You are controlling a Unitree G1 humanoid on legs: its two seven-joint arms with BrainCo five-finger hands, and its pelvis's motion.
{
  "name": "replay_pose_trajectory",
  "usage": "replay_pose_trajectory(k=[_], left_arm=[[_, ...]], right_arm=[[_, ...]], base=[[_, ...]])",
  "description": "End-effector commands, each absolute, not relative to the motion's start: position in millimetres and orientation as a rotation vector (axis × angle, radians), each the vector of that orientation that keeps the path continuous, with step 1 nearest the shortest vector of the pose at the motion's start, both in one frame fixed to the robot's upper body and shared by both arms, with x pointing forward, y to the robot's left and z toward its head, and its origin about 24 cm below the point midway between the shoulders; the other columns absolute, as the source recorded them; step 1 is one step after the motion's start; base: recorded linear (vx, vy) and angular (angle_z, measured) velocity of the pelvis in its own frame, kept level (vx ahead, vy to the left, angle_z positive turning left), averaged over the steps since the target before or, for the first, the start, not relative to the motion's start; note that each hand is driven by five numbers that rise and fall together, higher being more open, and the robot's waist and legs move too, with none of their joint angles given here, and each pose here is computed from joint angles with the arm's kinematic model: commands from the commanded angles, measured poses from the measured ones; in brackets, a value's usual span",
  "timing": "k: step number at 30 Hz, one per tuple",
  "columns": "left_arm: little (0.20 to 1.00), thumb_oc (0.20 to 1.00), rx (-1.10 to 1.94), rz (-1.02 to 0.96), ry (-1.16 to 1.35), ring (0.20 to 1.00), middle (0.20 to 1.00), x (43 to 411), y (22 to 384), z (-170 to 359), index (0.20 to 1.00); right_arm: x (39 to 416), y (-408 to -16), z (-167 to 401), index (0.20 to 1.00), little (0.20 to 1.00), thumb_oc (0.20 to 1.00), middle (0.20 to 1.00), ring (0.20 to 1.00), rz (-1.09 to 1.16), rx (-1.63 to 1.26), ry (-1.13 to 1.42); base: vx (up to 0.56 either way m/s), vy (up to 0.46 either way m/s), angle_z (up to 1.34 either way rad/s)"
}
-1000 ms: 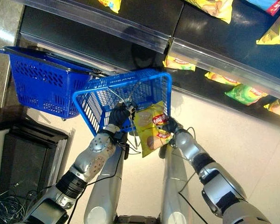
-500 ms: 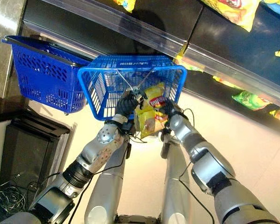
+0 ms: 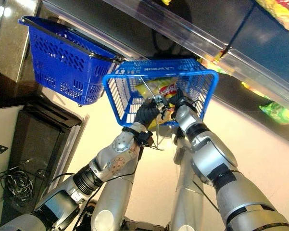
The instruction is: Pick up the snacks into the basket
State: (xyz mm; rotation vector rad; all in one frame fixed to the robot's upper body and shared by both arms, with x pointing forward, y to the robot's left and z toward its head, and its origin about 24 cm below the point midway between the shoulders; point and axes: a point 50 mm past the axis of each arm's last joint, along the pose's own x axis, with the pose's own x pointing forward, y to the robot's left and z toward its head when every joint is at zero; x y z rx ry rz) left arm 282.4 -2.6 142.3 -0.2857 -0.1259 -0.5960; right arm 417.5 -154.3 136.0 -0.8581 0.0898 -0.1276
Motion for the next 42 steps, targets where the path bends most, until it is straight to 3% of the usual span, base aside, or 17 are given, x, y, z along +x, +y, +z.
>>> replay_pose_trajectory(k=[1,6,7,8,9,17,22,29,32,35,39,40,42], left_arm=[[0.200,0.200,-0.518,-0.873,-0.374,0.200,0.200,234,-25,204,0.200],[0.200,0.200,-0.531,-0.916,-0.362,0.200,0.200,228,-24,204,0.200],[0.200,0.200,-0.532,-0.917,-0.364,0.200,0.200,228,-24,204,0.200],[0.200,0.200,-0.532,-0.917,-0.364,0.200,0.200,228,-24,204,0.200],[0.200,0.200,-0.534,-0.922,-0.370,0.200,0.200,227,-23,206,0.200],[0.200,0.200,-0.549,-0.908,-0.391,0.200,0.200,228,-21,211,0.200],[0.200,0.200,-0.571,-0.853,-0.389,0.200,0.200,235,-15,210,0.200],[0.200,0.200,-0.552,-0.621,-0.325,0.200,0.200,263,18,182,0.200],[0.200,0.200,-0.489,-0.348,-0.271,0.200,0.200,283,68,148,0.200],[0.200,0.200,-0.405,-0.125,-0.154,0.200,0.200,295,106,105,0.200],[0.200,0.200,-0.039,0.182,0.033,0.200,0.200,298,188,40,0.200],[0.200,0.200,0.165,0.281,0.166,0.200,0.200,283,226,9,0.200],[0.200,0.200,0.304,0.326,0.368,0.200,0.200,263,251,-29,0.200]], right_arm=[[425,-164,178,0.200,0.200,0.200,0.200,0.200,-0.201,-0.812,-0.031],[427,-182,194,0.200,0.200,0.200,0.200,0.200,-0.276,-0.845,-0.035],[427,-186,195,0.517,0.517,0.517,0.517,0.517,-0.295,-0.853,-0.030],[427,-186,195,0.517,0.517,0.517,0.517,0.517,-0.295,-0.853,-0.030],[426,-190,195,1.000,1.000,1.000,1.000,1.000,-0.307,-0.874,-0.015],[425,-193,188,1.000,1.000,1.000,1.000,1.000,-0.310,-0.883,0.016],[417,-206,155,1.000,1.000,1.000,1.000,1.000,-0.314,-0.969,0.114],[402,-178,104,1.000,1.000,1.000,1.000,1.000,-0.175,-0.959,0.108],[370,-153,71,1.000,1.000,1.000,1.000,1.000,-0.003,-0.914,0.002],[338,-173,47,1.000,1.000,1.000,1.000,1.000,0.043,-0.808,0.034],[286,-211,-10,1.000,1.000,1.000,1.000,1.000,0.065,-0.757,0.241],[260,-231,-42,1.000,1.000,1.000,1.000,1.000,0.050,-0.797,0.397],[231,-250,-73,1.000,1.000,1.000,1.000,1.000,-0.009,-0.769,0.582]], base=[[0.00,0.000,0.00],[0.00,0.014,0.04],[0.00,0.030,0.16],[0.00,0.030,0.12],[0.01,0.028,0.04],[0.00,0.023,0.03],[-0.01,0.045,-0.02],[0.00,0.064,-0.07],[0.03,0.080,-0.40],[0.06,0.055,-0.40],[0.09,0.054,-0.42],[0.13,-0.073,-0.70],[0.09,-0.108,-0.85]])
